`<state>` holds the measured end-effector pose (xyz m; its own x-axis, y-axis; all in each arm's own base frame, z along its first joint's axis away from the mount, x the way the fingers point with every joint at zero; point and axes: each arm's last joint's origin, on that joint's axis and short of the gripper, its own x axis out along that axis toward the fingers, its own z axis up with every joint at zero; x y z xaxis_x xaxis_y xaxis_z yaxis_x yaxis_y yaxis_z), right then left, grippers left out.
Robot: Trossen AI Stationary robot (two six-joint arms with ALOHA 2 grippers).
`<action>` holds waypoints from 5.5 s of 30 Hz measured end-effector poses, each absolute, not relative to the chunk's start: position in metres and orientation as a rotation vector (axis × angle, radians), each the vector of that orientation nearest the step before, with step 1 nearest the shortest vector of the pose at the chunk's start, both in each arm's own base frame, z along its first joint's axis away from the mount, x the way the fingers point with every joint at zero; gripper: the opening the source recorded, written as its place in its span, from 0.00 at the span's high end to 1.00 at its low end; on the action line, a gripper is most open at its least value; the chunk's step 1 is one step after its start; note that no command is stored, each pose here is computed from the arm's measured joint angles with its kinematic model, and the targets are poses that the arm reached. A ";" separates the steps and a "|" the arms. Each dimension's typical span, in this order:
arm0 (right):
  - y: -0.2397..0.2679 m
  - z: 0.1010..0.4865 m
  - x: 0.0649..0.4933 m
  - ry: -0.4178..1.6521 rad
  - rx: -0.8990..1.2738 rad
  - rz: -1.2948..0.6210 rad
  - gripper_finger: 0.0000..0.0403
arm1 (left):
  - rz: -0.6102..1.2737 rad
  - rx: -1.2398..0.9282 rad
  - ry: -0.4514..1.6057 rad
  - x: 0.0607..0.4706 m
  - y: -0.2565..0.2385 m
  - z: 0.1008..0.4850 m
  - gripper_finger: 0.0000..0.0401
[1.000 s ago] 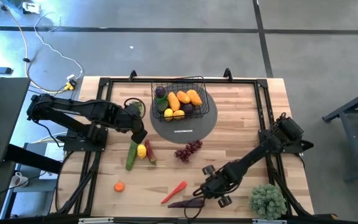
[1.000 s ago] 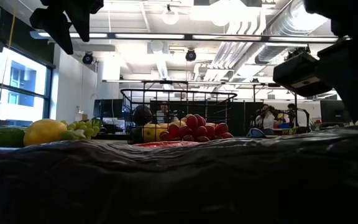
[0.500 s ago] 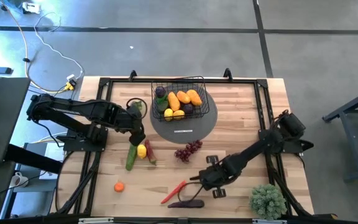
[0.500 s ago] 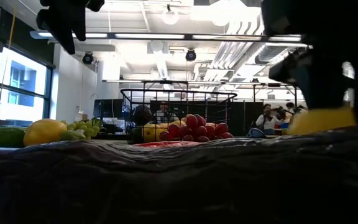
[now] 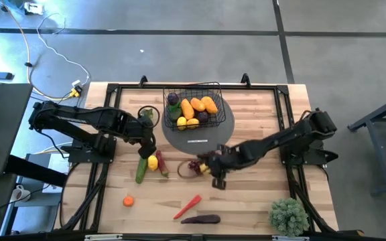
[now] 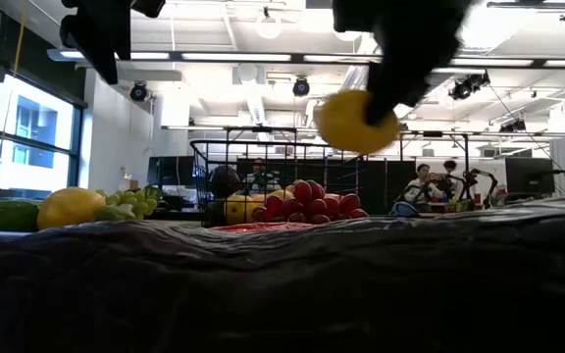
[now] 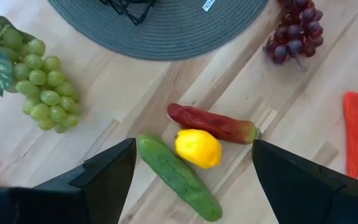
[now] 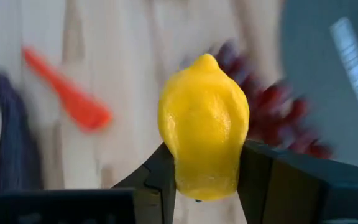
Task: Build produce basket
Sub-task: Put the bottom lemon into the wire basket, then put the lemon into the wire basket
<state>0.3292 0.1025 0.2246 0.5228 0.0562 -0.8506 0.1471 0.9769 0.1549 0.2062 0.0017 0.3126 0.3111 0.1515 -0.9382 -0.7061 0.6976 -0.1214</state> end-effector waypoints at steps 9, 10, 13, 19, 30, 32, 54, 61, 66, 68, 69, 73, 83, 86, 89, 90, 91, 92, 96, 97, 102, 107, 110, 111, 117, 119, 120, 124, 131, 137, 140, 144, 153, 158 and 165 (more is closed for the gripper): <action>0.045 0.259 0.339 0.799 0.237 -0.166 0.76 | 0.692 -0.720 1.070 0.208 0.002 0.313 0.23; 0.038 0.264 0.340 0.769 0.229 -0.170 0.76 | 0.706 -0.741 1.063 0.208 0.002 0.313 0.23; 0.017 0.276 0.341 0.689 0.195 -0.189 0.76 | 0.739 -0.789 1.046 0.208 0.002 0.313 0.23; -0.029 0.291 0.347 0.540 0.112 -0.215 0.76 | 0.830 -0.930 0.993 0.208 0.002 0.313 0.23; -0.092 0.286 0.349 0.491 0.053 -0.207 0.76 | 0.965 -1.128 0.926 0.214 -0.012 0.308 0.23; -0.098 0.280 0.351 0.504 0.050 -0.198 0.76 | 0.986 -1.143 0.930 0.217 -0.016 0.304 0.23; -0.132 0.211 0.368 0.688 0.130 -0.199 0.76 | 1.169 -1.222 0.974 0.253 -0.043 0.263 0.23; -0.134 0.210 0.366 0.701 0.135 -0.202 0.75 | 1.215 -1.270 0.980 0.262 -0.049 0.252 0.23; -0.134 0.210 0.366 0.703 0.135 -0.201 0.75 | 1.233 -1.291 0.971 0.267 -0.053 0.246 0.23; -0.133 0.209 0.366 0.709 0.138 -0.199 0.73 | 1.244 -1.293 0.970 0.269 -0.054 0.242 0.23; -0.133 0.209 0.366 0.710 0.139 -0.198 0.71 | 1.249 -1.292 0.972 0.269 -0.054 0.242 0.23; -0.133 0.209 0.366 0.708 0.141 -0.191 0.57 | 1.280 -1.298 0.964 0.271 -0.054 0.238 0.23; -0.133 0.210 0.364 0.723 0.145 -0.191 0.41 | 1.400 -1.283 0.965 0.275 -0.055 0.223 0.23; -0.132 0.216 0.362 0.714 0.125 -0.204 0.41 | 1.410 -1.282 0.987 0.278 -0.056 0.217 0.23; -0.133 0.224 0.358 0.700 0.106 -0.219 0.41 | 1.427 -1.277 0.993 0.280 -0.057 0.212 0.23; -0.134 0.227 0.357 0.687 0.102 -0.224 0.40 | 1.438 -1.272 0.997 0.280 -0.057 0.211 0.23; -0.134 0.230 0.356 0.678 0.098 -0.225 0.40 | 1.454 -1.266 0.999 0.279 -0.056 0.211 0.23; -0.134 0.233 0.355 0.674 0.097 -0.228 0.40 | 1.471 -1.261 1.001 0.279 -0.056 0.210 0.23; -0.135 0.238 0.351 0.676 0.099 -0.232 0.40 | 1.524 -1.238 1.011 0.276 -0.056 0.207 0.25; -0.135 0.238 0.350 0.677 0.099 -0.231 0.40 | 1.525 -1.238 1.014 0.277 -0.056 0.206 0.27; -0.134 0.237 0.349 0.692 0.101 -0.229 0.40 | 1.540 -1.223 1.025 0.280 -0.057 0.199 0.33; -0.134 0.237 0.349 0.699 0.102 -0.228 0.40 | 1.552 -1.203 1.041 0.284 -0.057 0.190 0.35; -0.134 0.238 0.348 0.699 0.095 -0.225 0.40 | 1.549 -1.205 1.038 0.287 -0.058 0.187 0.35; -0.134 0.238 0.348 0.702 0.096 -0.225 0.40 | 1.551 -1.203 1.040 0.288 -0.058 0.185 0.35; -0.133 0.237 0.347 0.713 0.100 -0.222 0.40 | 1.582 -1.186 1.044 0.289 -0.058 0.178 0.35; -0.133 0.236 0.347 0.718 0.101 -0.222 0.40 | 1.585 -1.187 1.043 0.291 -0.058 0.175 0.35; -0.133 0.236 0.347 0.718 0.101 -0.222 0.40 | 1.593 -1.183 1.043 0.290 -0.058 0.175 0.35; -0.133 0.236 0.346 0.730 0.104 -0.221 0.40 | 1.617 -1.172 1.041 0.292 -0.056 0.169 0.35; -0.132 0.234 0.345 0.753 0.110 -0.219 0.40 | 1.634 -1.154 1.063 0.296 -0.051 0.161 0.35; -0.132 0.233 0.344 0.764 0.105 -0.215 0.40 | 1.656 -1.119 1.066 0.295 -0.047 0.160 0.36; -0.132 0.233 0.344 0.767 0.105 -0.215 0.40 | 1.667 -1.114 1.060 0.294 -0.044 0.160 0.38; -0.132 0.233 0.344 0.768 0.099 -0.212 0.40 | 1.660 -1.113 1.074 0.295 -0.042 0.160 0.39; -0.132 0.232 0.344 0.777 0.084 -0.205 0.40 | 1.642 -1.157 1.089 0.294 -0.049 0.163 0.39; -0.132 0.232 0.344 0.777 0.083 -0.205 0.40 | 1.634 -1.166 1.097 0.290 -0.050 0.172 0.39; -0.132 0.232 0.343 0.779 0.084 -0.206 0.40 | 1.632 -1.170 1.113 0.287 -0.052 0.167 0.39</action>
